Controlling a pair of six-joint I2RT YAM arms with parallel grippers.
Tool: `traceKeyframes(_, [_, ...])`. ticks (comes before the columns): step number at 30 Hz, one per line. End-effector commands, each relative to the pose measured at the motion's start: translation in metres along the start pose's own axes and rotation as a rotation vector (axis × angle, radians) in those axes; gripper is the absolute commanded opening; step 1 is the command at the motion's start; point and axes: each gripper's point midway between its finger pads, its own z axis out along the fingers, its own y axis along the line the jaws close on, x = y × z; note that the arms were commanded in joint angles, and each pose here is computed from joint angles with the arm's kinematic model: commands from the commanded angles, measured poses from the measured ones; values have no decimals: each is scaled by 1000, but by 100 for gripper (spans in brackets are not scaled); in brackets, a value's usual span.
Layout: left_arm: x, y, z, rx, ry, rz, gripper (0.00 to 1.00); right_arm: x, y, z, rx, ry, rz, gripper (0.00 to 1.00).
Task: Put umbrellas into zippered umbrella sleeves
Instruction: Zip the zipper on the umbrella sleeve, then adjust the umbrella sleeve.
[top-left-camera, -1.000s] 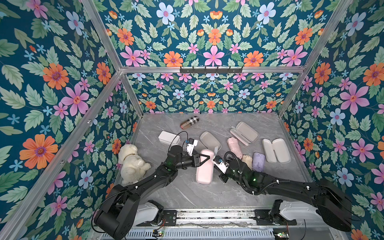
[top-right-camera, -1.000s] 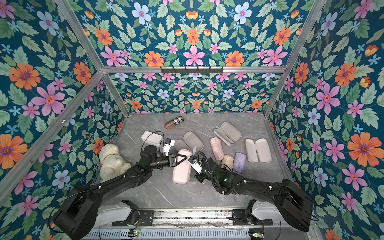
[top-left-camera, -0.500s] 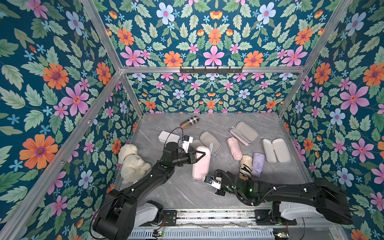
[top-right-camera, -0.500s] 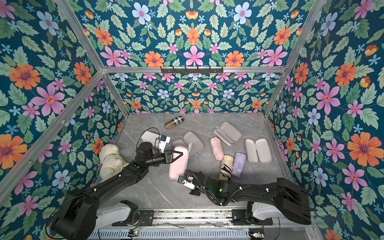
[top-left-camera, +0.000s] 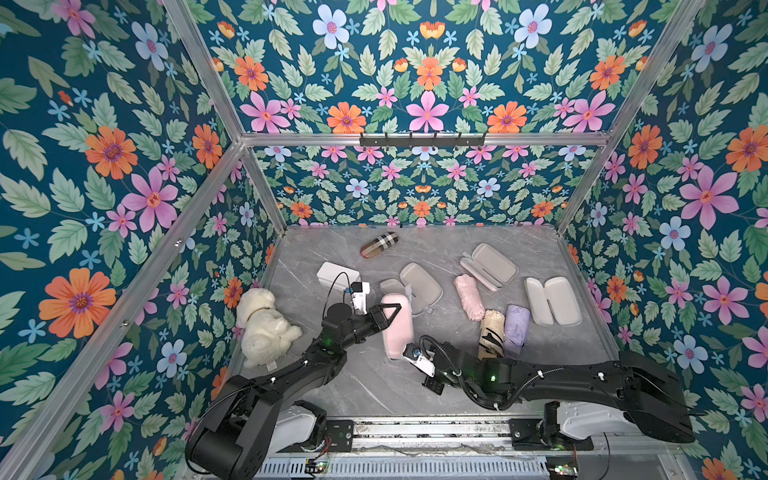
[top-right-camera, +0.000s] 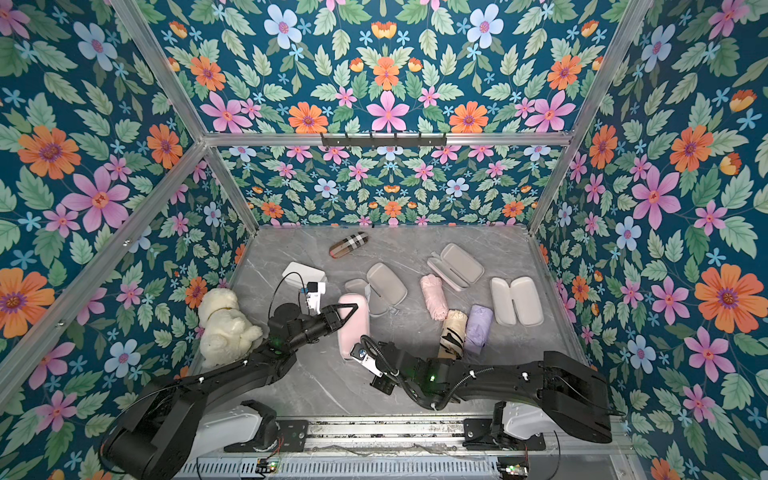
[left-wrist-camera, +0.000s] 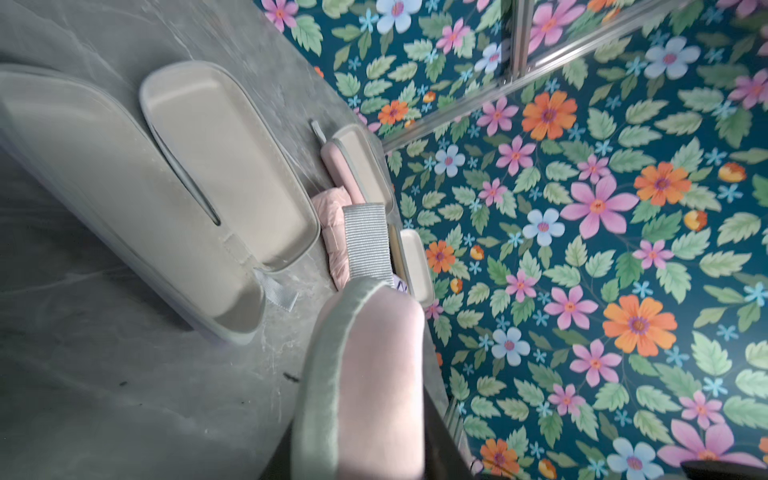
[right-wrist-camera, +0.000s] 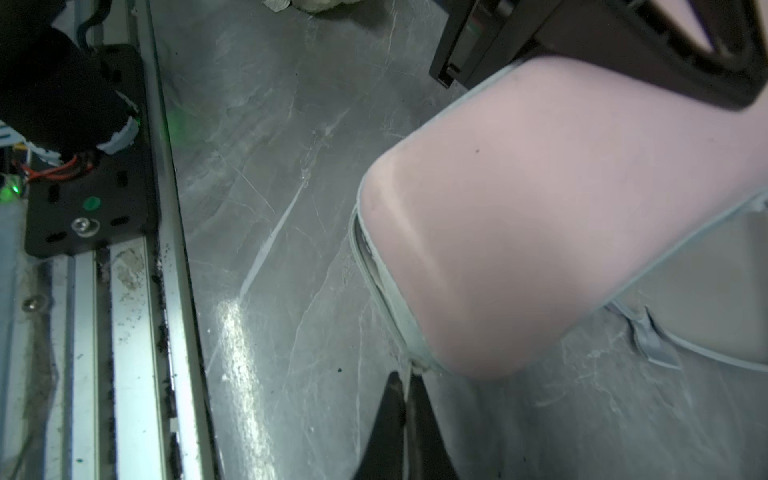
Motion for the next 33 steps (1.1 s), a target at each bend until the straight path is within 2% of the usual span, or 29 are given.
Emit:
traceKeyframes(1, [-71, -29, -19, 67, -409, 26, 7, -38, 27, 0, -157, -113, 172, 0])
traceKeyframes(7, [-68, -12, -35, 36, -543, -71, 7, -86, -2, 4, -195, -191, 625, 0])
traceKeyframes(11, [-72, -1, -50, 14, -622, -117, 9, -72, -47, -18, -226, -177, 962, 40])
traceKeyframes(14, [-77, -5, -53, 14, -646, -115, 11, -48, -82, -31, -259, -181, 1190, 60])
traceKeyframes(16, [-79, -10, -54, 32, -657, -126, 13, -45, -97, -37, -289, -223, 1273, 74])
traceKeyframes(18, [-80, -16, -53, 60, -671, -146, 16, -58, -103, -38, -336, -271, 1313, 81])
traceKeyframes(24, [-72, -28, -43, 75, -672, -172, 20, -102, -109, -29, -504, -427, 1378, 84])
traceKeyframes(29, [-70, -33, -39, 99, -687, -223, 23, -108, -94, -11, -520, -416, 1359, 82])
traceKeyframes(33, [-64, -35, -32, 76, -676, -220, 32, -118, -101, -14, -539, -508, 1362, 75])
